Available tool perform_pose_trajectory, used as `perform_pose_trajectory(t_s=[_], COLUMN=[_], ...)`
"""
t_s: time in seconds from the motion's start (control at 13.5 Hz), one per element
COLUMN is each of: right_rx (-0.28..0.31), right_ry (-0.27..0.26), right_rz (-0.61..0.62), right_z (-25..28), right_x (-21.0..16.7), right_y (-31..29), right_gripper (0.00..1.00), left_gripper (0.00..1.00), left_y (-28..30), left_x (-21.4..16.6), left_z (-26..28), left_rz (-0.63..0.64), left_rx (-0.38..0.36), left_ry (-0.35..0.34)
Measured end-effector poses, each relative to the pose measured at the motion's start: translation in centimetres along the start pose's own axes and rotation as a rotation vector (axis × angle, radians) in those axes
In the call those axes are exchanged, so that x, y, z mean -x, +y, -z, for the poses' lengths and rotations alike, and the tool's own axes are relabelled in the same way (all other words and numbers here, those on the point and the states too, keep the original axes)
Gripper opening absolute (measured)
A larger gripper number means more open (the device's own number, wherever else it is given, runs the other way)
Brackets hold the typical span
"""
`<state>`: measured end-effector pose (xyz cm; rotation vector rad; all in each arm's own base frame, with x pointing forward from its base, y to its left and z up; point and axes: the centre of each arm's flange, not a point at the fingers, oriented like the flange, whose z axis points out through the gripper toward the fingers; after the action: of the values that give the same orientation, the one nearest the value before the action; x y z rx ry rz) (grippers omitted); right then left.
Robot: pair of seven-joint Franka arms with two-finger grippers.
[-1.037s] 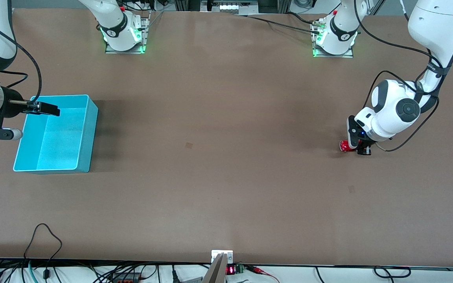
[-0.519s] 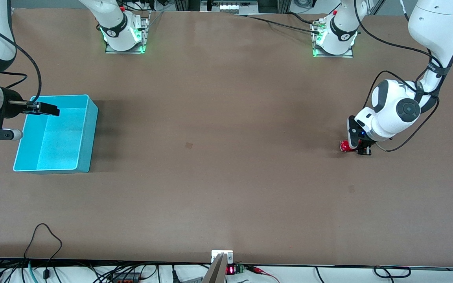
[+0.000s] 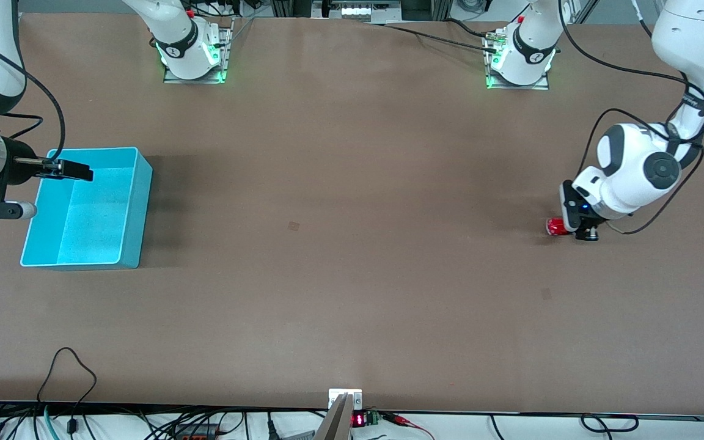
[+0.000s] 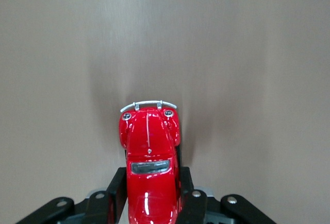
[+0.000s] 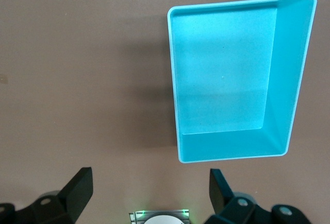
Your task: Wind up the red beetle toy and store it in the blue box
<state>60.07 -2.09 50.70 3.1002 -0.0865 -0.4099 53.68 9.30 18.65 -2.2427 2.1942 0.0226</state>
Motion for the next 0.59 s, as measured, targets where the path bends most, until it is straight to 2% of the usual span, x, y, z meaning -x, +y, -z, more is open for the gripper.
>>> perform_pose_trajectory(t_s=[0.37,0.59], right_rx=[0.000,-0.001], right_ry=[-0.001,-0.004], right_rz=[0.001,0.011], right_z=[0.0,-0.2], right_x=[0.0,-0.1], right_y=[0.1,0.5], right_gripper=[1.00,1.00], left_gripper=[0.45,0.48], left_y=[0.4,0.2], left_x=[6.1,6.7], left_z=[-0.1,-0.1], left_rz=[-0.035,-0.046], left_rx=[-0.008,0.013], left_ry=[0.001,0.004])
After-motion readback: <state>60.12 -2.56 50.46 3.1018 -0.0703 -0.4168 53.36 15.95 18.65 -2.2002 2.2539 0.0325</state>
